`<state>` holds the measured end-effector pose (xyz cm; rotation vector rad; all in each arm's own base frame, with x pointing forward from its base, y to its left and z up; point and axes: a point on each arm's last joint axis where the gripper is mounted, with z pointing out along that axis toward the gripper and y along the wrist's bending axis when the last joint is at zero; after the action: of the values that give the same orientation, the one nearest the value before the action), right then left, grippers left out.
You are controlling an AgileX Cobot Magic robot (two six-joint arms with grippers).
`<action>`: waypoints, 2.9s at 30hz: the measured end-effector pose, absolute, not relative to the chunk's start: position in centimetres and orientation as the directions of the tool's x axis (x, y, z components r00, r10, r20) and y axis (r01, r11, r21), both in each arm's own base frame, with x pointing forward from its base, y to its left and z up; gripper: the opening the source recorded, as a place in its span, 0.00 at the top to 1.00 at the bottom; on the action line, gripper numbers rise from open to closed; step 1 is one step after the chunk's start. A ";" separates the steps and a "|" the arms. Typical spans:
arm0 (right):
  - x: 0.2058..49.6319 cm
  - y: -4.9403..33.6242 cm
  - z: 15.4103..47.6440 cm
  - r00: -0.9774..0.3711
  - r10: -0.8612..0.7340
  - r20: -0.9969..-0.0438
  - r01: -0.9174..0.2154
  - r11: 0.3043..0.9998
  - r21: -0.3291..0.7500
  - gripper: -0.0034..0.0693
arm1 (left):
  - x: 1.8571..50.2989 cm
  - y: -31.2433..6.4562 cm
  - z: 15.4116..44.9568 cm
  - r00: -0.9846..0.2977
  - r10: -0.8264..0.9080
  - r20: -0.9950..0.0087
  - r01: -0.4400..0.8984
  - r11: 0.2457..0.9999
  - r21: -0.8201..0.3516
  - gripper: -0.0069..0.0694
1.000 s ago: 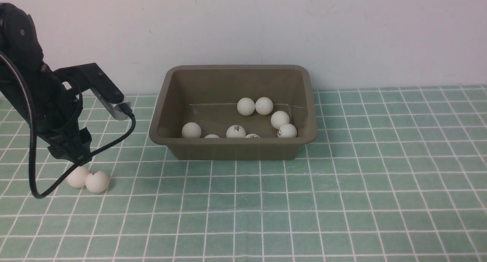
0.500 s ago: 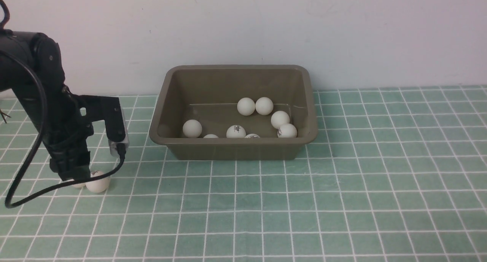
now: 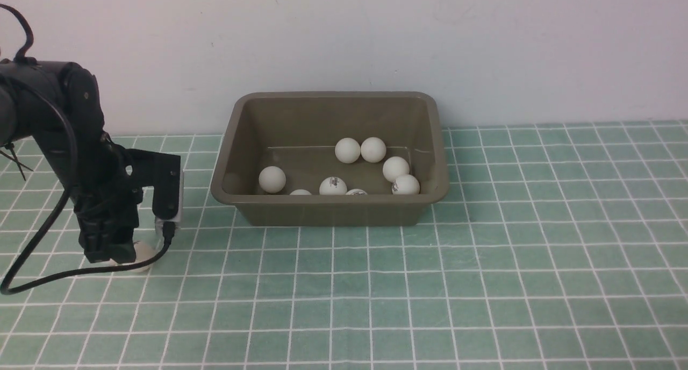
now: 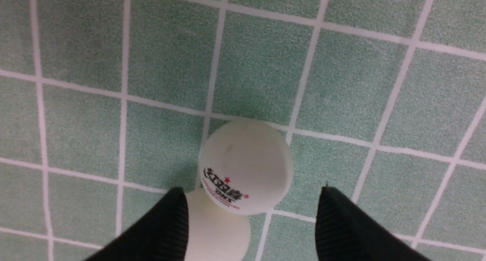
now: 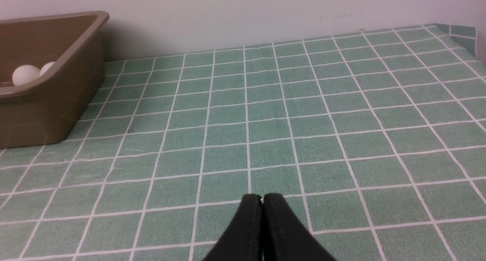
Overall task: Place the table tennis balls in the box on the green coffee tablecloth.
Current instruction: 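Reach for and grasp a ping pong ball on the table beside the basket, then drop the ball into the bin, then reach for and grasp a ping pong ball on the table beside the basket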
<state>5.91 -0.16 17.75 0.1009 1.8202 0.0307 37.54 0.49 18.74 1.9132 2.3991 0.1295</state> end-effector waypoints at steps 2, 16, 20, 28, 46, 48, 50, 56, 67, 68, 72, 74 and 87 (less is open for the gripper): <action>5.9 -0.2 17.8 -0.246 0.085 -0.966 0.053 0.996 0.075 0.97 | 37.7 0.5 18.5 -0.222 0.975 -0.003 0.969 0.221 0.110 0.38; 5.9 -0.2 17.8 -0.246 0.085 -0.966 0.053 0.996 0.075 0.97 | 38.4 0.5 15.9 -0.223 0.975 -0.001 0.971 0.222 0.084 0.38; 5.9 -0.2 17.8 -0.246 0.085 -0.966 0.053 0.996 0.075 0.97 | 38.6 0.4 15.5 -0.223 0.975 -0.003 0.971 0.223 0.088 0.38; 5.9 -0.2 17.8 -0.246 0.085 -0.966 0.053 0.996 0.075 0.97 | 38.9 0.5 15.4 -0.221 0.975 -0.010 0.968 0.221 0.122 0.45; 5.9 -0.2 17.8 -0.246 0.085 -0.966 0.053 0.996 0.075 0.97 | 42.1 -2.9 25.9 -0.266 0.945 -0.191 0.899 0.314 0.304 0.45; 5.9 -0.2 17.8 -0.246 0.085 -0.966 0.053 0.996 0.075 0.97 | 42.4 -4.9 27.3 -0.234 0.931 -0.281 0.892 0.321 0.318 0.45; 5.9 -0.2 17.8 -0.246 0.085 -0.966 0.053 0.996 0.075 0.97 | 42.5 -6.3 27.9 -0.209 0.921 -0.328 0.890 0.319 0.326 0.45; 5.9 -0.2 17.8 -0.246 0.085 -0.966 0.053 0.996 0.075 0.97 | 43.1 -12.4 27.7 -0.057 0.895 -0.442 0.880 0.254 0.402 0.45; 5.9 -0.2 17.8 -0.246 0.085 -0.966 0.053 0.996 0.075 0.97 | 45.0 -16.0 20.7 -0.050 0.902 -0.429 0.903 0.224 0.366 0.39; 5.9 -0.2 17.8 -0.246 0.085 -0.966 0.053 0.996 0.075 0.97 | 45.0 -16.0 20.6 -0.051 0.902 -0.429 0.903 0.225 0.365 0.36; 5.9 -0.2 17.8 -0.246 0.085 -0.966 0.053 0.996 0.075 0.97 | 45.3 -16.1 20.8 -0.056 0.896 -0.441 0.888 0.247 0.389 0.20; 5.9 -0.2 17.8 -0.246 0.085 -0.966 0.053 0.996 0.075 0.97 | 45.3 -16.1 21.6 -0.067 0.887 -0.456 0.877 0.270 0.397 0.18; 5.9 -0.2 17.8 -0.246 0.085 -0.966 0.053 0.996 0.075 0.97 | 38.2 -4.1 35.1 -0.847 0.356 -0.395 0.311 0.934 0.175 0.17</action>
<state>5.91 -0.16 17.75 0.1009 1.8202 0.0307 38.19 -4.09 35.11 0.4819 2.6608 0.1455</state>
